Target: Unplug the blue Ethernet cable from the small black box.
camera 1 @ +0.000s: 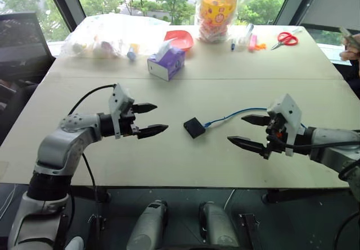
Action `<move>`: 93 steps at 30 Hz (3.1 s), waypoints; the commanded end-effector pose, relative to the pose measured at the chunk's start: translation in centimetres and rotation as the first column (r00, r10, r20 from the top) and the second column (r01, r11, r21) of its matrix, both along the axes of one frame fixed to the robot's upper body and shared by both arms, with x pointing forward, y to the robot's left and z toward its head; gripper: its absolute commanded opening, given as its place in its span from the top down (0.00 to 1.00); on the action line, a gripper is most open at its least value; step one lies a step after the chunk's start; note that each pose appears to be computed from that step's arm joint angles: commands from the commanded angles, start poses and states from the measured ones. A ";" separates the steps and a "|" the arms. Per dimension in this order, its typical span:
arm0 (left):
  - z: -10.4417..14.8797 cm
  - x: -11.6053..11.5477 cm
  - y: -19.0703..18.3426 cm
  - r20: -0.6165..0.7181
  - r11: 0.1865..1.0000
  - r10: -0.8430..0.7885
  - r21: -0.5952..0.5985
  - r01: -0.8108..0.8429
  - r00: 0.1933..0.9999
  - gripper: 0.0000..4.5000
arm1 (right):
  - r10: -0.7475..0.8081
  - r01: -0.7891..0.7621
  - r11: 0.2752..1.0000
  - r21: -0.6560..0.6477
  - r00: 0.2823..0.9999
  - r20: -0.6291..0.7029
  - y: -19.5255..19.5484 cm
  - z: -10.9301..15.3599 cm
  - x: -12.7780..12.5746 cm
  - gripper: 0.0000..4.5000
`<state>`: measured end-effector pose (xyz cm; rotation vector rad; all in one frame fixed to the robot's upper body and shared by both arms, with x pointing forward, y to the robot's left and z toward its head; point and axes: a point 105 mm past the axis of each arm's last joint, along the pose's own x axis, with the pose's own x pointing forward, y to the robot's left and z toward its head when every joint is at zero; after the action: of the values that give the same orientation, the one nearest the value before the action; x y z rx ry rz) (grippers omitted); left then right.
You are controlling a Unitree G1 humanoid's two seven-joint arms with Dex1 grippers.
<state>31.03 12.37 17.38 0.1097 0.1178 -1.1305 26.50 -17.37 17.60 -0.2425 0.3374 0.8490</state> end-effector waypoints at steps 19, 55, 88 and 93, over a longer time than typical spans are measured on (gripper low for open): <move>1.4 0.4 -1.5 0.052 0.998 -0.052 -0.018 0.053 0.997 0.01 | 0.000 0.006 0.996 -0.088 0.998 0.064 0.0 1.4 1.5 0.00; 0.6 -1.5 -0.4 0.083 0.999 0.050 0.002 -0.050 0.995 0.00 | 0.448 -0.509 0.681 -0.527 0.858 -0.249 6.6 -5.2 12.1 0.19; 4.3 1.6 -2.7 0.011 0.987 -0.044 -0.157 0.045 0.999 0.00 | 0.456 0.190 0.789 -0.584 0.456 0.764 8.4 3.4 6.7 0.99; 4.5 1.7 -3.4 0.006 0.982 -0.069 -0.176 0.069 0.998 0.00 | 0.516 0.153 0.779 -0.609 0.395 0.760 9.5 3.4 5.2 0.99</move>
<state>32.99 9.36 20.64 -0.0463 0.0550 -1.1739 32.80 -8.69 19.49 -1.3353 -0.4393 0.6898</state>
